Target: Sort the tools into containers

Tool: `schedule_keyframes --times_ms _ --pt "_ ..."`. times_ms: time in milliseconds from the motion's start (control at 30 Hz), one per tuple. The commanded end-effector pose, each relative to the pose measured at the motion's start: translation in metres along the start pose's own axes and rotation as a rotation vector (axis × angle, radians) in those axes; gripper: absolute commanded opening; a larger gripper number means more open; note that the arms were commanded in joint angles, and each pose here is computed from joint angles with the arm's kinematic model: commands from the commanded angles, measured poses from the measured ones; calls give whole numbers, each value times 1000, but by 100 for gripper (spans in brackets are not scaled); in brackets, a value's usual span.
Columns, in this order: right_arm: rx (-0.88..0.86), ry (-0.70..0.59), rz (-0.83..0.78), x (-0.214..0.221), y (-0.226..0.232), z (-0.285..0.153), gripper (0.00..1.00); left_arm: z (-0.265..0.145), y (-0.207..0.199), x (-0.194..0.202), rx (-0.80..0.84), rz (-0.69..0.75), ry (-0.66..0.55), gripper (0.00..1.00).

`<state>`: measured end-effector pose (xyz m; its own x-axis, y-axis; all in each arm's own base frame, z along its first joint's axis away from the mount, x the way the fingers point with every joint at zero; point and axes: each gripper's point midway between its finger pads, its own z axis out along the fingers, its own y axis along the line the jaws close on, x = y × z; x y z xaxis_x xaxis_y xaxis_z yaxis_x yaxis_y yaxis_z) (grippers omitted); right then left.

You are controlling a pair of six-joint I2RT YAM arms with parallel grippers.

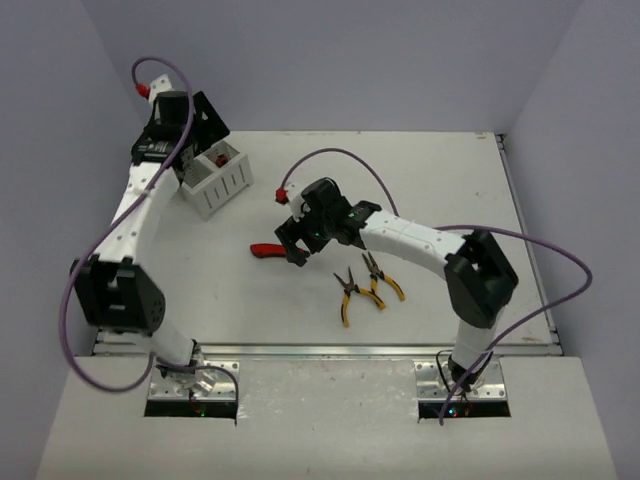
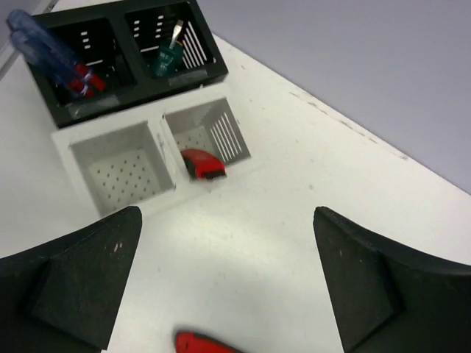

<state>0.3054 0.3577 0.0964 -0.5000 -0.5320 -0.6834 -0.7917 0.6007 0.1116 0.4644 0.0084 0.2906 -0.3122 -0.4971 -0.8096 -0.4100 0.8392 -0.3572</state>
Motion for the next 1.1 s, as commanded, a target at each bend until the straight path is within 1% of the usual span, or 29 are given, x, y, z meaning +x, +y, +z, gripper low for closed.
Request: schedule_keyframes --times_ms 0,67,167,233,333,367,400,433,467,533,600,667,733,767,800,867,900,967,1033,1067 --pt "-151 89 -192 1 3 42 88 -105 -1 -19 217 -77 -156 100" --pt "-125 96 -229 -8 -6 56 89 -115 15 5 209 -62 -134 100" --pt "-103 135 -268 0 -17 81 89 -138 18 24 265 -33 -83 100" --pt "-116 163 -274 6 -19 98 87 -152 13 29 313 -32 -62 100" --pt "-69 180 -294 11 -28 116 86 -170 5 33 401 -37 -61 100" --pt "-65 180 -294 11 -29 119 81 -173 5 34 410 -34 -61 100" --pt "-57 183 -293 12 -30 121 74 -176 6 36 417 -30 -59 100" --pt "-58 182 -294 12 -29 122 73 -176 6 38 420 -29 -56 100" --pt "-62 185 -293 12 -28 122 65 -177 6 38 425 -28 -57 100" --pt "-46 190 -284 17 -28 120 41 -170 12 52 409 -26 -28 100" --pt "-29 170 -280 16 -28 119 40 -163 15 62 397 -33 -5 100" --pt "-27 147 -275 11 -26 117 46 -154 9 70 426 -48 25 100" --pt "-16 173 -275 15 -24 118 44 -149 1 76 455 -56 66 100" --pt "-11 189 -269 22 -25 120 37 -149 0 78 460 -62 76 100" --pt "-7 210 -259 31 -25 121 26 -151 -1 79 467 -74 81 100" --pt "4 231 -225 39 -25 119 12 -157 -2 76 491 -74 58 100" --pt "9 235 -214 41 -24 114 9 -157 0 77 487 -71 54 100" --pt "48 191 -181 32 -26 103 1 -155 5 83 470 -66 54 100" --pt "87 155 -143 23 -28 90 0 -152 9 92 464 -70 72 100" --pt "128 140 -92 18 -32 84 0 -151 9 98 473 -78 87 100"
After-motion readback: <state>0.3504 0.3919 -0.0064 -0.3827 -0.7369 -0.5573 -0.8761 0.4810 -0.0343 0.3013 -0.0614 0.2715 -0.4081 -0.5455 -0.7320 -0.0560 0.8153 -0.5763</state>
